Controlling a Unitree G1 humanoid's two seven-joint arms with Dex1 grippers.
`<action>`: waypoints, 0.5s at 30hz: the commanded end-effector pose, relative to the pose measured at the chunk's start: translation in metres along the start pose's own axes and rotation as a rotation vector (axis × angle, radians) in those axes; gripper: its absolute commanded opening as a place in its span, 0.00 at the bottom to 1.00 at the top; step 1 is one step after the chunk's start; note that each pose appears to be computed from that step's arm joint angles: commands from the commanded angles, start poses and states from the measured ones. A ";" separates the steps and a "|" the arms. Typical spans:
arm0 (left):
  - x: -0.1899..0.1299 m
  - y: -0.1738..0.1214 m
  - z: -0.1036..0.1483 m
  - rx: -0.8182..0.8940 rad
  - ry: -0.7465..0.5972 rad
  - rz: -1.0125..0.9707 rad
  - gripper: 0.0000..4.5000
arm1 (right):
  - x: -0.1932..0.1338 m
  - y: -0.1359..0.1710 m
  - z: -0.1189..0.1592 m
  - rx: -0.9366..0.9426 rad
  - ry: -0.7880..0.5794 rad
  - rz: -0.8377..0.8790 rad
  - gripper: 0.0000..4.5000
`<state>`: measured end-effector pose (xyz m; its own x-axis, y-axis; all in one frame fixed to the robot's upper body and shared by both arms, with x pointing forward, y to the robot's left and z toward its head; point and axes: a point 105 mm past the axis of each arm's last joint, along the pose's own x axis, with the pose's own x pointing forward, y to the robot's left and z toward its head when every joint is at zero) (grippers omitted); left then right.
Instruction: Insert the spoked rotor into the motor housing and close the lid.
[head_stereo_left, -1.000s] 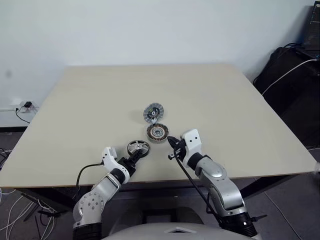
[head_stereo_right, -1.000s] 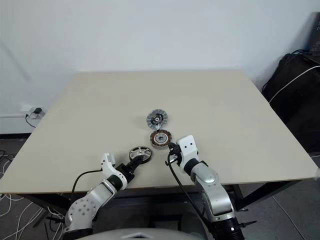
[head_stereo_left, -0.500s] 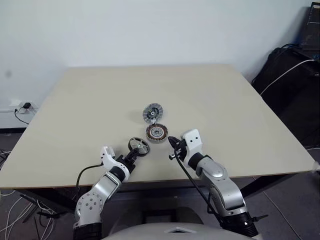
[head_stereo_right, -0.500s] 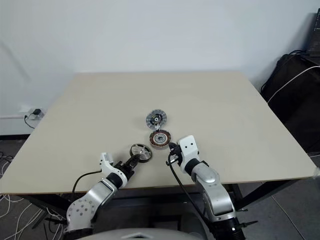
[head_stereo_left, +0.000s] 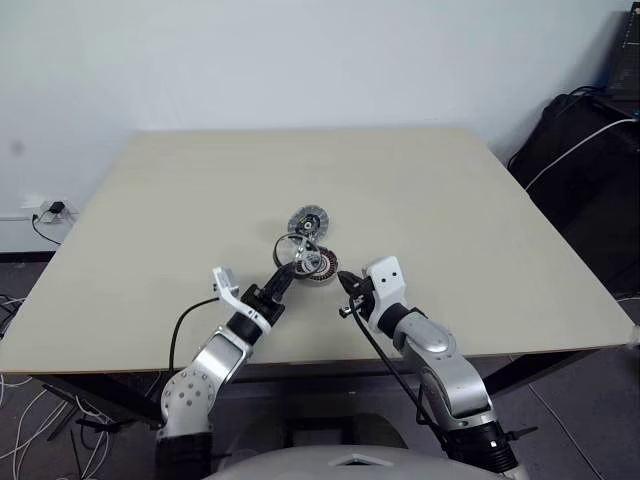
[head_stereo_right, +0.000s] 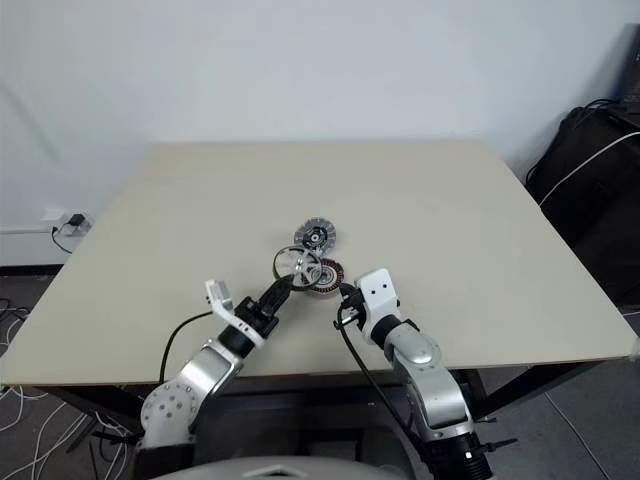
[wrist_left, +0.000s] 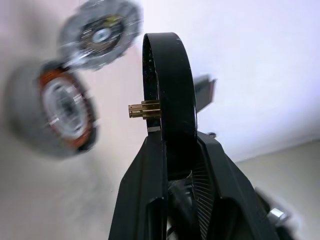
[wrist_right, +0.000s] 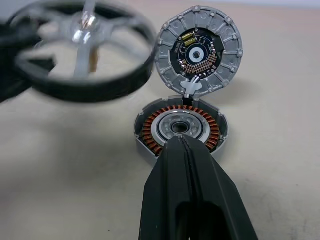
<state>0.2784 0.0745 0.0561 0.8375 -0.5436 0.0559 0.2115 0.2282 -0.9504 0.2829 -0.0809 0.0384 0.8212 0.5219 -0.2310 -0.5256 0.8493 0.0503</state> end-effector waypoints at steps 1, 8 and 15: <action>0.018 -0.004 -0.004 -0.051 0.002 -0.049 0.09 | 0.001 -0.002 0.016 -0.015 -0.055 -0.009 0.00; 0.037 0.017 -0.013 -0.085 0.029 -0.008 0.09 | -0.002 -0.004 0.016 -0.016 -0.058 -0.027 0.00; 0.051 0.020 -0.022 -0.116 0.052 -0.018 0.09 | -0.003 -0.006 0.017 -0.016 -0.060 -0.035 0.00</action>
<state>0.3079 0.0631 0.0101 0.8191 -0.5710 -0.0555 0.0967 0.2327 -0.9677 0.2837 -0.0850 0.0376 0.8339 0.4993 -0.2351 -0.5042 0.8625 0.0431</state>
